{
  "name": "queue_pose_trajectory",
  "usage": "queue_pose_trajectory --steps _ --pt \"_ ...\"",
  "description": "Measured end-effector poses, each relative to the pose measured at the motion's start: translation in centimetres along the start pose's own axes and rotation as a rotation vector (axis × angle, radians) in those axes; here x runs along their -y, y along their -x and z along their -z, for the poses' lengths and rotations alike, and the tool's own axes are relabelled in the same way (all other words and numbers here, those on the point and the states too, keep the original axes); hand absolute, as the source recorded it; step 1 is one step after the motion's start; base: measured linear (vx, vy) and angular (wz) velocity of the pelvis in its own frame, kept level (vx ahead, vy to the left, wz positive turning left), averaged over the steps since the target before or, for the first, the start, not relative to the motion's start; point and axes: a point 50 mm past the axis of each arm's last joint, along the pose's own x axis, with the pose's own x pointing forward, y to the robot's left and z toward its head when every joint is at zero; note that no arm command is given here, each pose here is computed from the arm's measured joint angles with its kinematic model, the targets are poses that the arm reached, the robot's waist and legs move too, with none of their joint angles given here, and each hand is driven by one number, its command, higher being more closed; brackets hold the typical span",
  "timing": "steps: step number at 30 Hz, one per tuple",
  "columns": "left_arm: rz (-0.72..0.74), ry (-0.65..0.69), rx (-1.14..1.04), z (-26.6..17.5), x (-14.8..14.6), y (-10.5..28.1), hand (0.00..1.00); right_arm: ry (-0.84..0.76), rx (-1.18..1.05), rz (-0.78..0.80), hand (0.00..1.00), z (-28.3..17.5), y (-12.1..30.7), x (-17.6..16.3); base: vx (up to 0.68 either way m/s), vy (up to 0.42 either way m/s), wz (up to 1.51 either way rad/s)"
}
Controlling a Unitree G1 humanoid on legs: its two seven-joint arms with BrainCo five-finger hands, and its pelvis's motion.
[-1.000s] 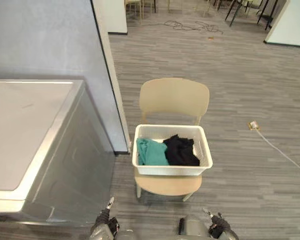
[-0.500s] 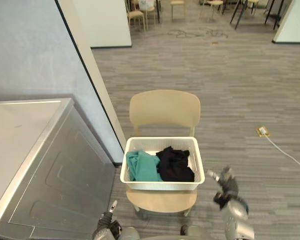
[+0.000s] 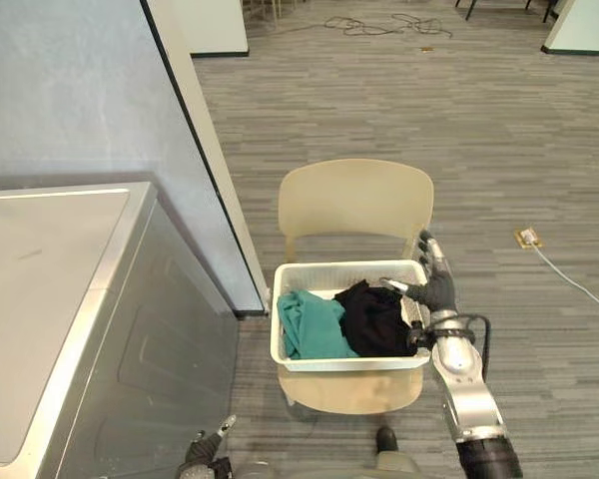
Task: Pick up the laundry basket with both hands and put the clothes into the washing machine.
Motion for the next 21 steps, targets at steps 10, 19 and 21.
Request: queue_pose_trajectory --steps 10,19,21 --pt "-0.003 0.043 0.171 -6.0 -0.1 -0.8 0.00 0.212 0.050 -0.152 0.00 -2.9 -7.2 0.1 -0.13 -0.009 0.18" --pt "-0.077 0.070 0.183 -7.3 -1.5 -1.1 0.00 0.333 0.119 -0.118 0.00 -6.7 -10.8 2.0 -0.06 0.005 0.09" --pt "-0.084 0.062 0.185 -7.6 -1.4 -1.1 0.00 0.337 0.111 -0.109 0.00 -6.8 -11.0 2.1 -0.03 0.013 0.09"
